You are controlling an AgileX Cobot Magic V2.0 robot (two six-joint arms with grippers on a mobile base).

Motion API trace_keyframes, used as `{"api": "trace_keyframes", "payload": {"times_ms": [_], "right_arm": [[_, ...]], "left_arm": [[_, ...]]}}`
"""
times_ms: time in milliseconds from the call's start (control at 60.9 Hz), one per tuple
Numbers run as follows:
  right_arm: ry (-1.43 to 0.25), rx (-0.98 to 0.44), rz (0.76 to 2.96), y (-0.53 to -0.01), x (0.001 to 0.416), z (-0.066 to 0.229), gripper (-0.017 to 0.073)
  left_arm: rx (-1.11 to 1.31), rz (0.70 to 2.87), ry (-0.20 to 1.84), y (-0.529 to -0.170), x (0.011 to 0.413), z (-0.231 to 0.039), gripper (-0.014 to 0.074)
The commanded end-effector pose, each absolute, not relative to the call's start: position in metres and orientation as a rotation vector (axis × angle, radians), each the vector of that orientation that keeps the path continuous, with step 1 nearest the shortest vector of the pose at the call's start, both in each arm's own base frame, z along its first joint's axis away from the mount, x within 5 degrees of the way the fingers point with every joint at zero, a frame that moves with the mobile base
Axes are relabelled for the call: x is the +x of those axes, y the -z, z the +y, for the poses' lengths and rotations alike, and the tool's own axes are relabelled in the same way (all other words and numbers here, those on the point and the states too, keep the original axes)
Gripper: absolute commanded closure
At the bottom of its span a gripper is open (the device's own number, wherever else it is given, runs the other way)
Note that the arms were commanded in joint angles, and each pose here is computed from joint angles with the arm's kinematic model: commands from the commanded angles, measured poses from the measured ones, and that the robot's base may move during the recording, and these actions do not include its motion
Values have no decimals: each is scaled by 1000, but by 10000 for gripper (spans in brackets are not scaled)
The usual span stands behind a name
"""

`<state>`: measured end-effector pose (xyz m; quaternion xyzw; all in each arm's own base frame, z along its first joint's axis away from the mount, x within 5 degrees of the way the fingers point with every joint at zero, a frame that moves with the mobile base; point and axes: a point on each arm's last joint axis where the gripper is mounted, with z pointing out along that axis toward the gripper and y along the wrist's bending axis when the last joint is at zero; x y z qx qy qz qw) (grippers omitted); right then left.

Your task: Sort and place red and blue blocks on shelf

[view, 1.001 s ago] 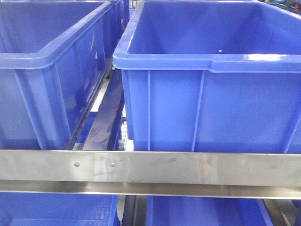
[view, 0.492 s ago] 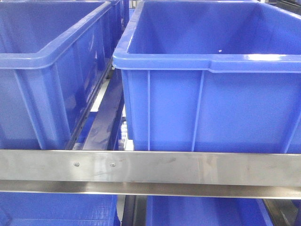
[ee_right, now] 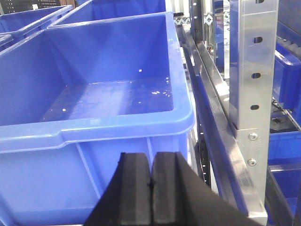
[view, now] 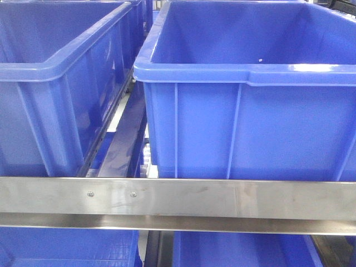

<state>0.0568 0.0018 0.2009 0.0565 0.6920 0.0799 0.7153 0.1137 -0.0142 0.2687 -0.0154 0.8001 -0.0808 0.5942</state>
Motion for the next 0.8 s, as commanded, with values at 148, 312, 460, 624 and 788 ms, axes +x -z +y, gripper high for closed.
{"api": "trace_keyframes", "payload": {"times_ms": [148, 312, 460, 624, 788], "right_arm": [[-169, 116, 1395, -218, 53, 1, 511], [-169, 116, 1395, -218, 53, 1, 511], [-169, 116, 1395, -218, 53, 1, 511], [-169, 116, 1395, -218, 53, 1, 511], [-169, 116, 1394, -218, 53, 1, 511]], "left_arm": [[-26, 1751, 216, -286, 116, -16, 471], [-26, 1751, 216, -286, 116, -16, 471], [-26, 1751, 216, -286, 116, -16, 471], [-26, 1751, 216, -286, 116, -16, 471], [-23, 1749, 219, -286, 116, -16, 471]]}}
